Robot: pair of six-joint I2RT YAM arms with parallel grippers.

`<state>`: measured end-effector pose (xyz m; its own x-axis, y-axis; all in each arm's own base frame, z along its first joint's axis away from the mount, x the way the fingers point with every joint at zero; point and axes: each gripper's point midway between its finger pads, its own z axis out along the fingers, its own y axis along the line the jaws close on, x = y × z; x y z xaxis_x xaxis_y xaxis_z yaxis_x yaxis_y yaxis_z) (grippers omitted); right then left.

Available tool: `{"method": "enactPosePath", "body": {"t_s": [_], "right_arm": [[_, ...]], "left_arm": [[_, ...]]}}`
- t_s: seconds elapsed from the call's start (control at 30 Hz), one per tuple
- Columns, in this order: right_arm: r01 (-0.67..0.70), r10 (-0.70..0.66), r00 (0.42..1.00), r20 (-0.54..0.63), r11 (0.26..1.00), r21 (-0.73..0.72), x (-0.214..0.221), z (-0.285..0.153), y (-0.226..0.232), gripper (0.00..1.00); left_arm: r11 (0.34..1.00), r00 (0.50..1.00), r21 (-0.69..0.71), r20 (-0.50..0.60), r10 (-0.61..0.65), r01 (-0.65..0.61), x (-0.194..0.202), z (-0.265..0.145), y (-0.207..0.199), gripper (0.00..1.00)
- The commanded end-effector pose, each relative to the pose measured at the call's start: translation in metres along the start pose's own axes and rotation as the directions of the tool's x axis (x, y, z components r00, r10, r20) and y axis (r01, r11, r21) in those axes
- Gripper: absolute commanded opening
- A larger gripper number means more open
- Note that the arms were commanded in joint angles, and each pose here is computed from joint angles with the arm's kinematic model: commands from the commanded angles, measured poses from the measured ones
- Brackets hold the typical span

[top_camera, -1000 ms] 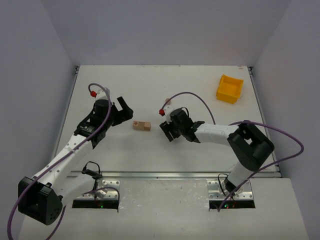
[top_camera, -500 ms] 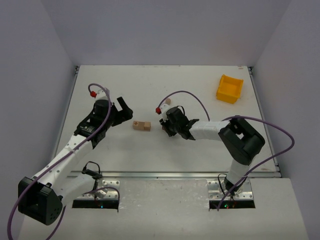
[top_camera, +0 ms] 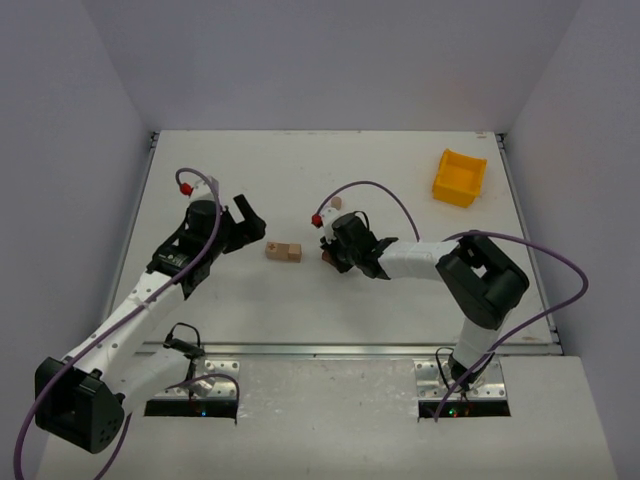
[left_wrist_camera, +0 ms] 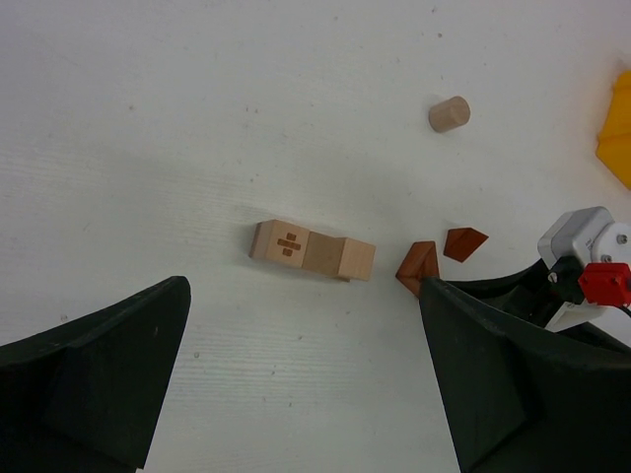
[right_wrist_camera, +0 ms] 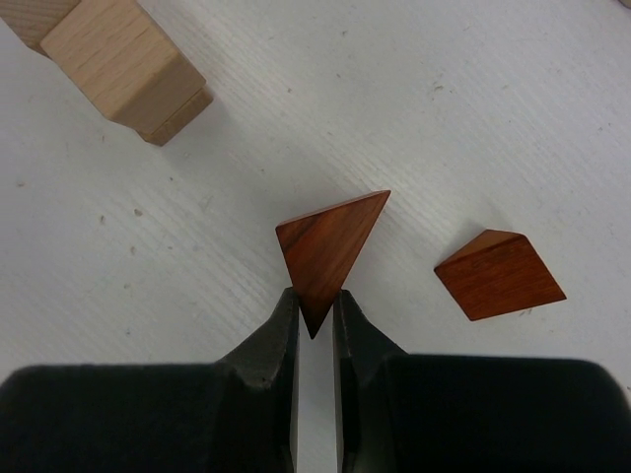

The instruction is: Build the wood block tower

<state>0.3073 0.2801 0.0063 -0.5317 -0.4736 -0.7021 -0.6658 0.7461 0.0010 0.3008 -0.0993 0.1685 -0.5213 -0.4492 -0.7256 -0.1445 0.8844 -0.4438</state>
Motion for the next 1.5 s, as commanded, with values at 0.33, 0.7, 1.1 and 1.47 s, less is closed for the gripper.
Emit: {"method": "enactPosePath", "body": {"t_s": [0.33, 0.7, 1.1, 1.47], "right_arm": [[-0.190, 0.317, 0.946, 0.063, 0.703, -0.685, -0.070, -0.125, 0.071, 0.00], [-0.350, 0.369, 0.912, -0.182, 0.462, -0.815, -0.068, -0.170, 0.066, 0.00], [-0.419, 0.373, 0.882, -0.287, 0.347, -0.839, -0.064, -0.168, 0.057, 0.00], [-0.444, 0.382, 0.869, -0.314, 0.326, -0.834, -0.063, -0.154, 0.054, 0.00]], "left_arm": [[0.648, 0.954, 0.733, 0.003, 0.301, -0.207, 0.035, -0.063, -0.118, 1.00], [-0.161, 0.446, 0.570, 0.763, 0.468, -0.805, 0.002, -0.138, -0.189, 1.00], [-0.696, 0.046, 0.406, 0.879, 0.474, -0.592, 0.030, -0.113, -0.168, 1.00], [-0.671, 0.112, 0.526, 0.823, 0.557, -0.523, 0.072, -0.089, -0.140, 0.92]]}}
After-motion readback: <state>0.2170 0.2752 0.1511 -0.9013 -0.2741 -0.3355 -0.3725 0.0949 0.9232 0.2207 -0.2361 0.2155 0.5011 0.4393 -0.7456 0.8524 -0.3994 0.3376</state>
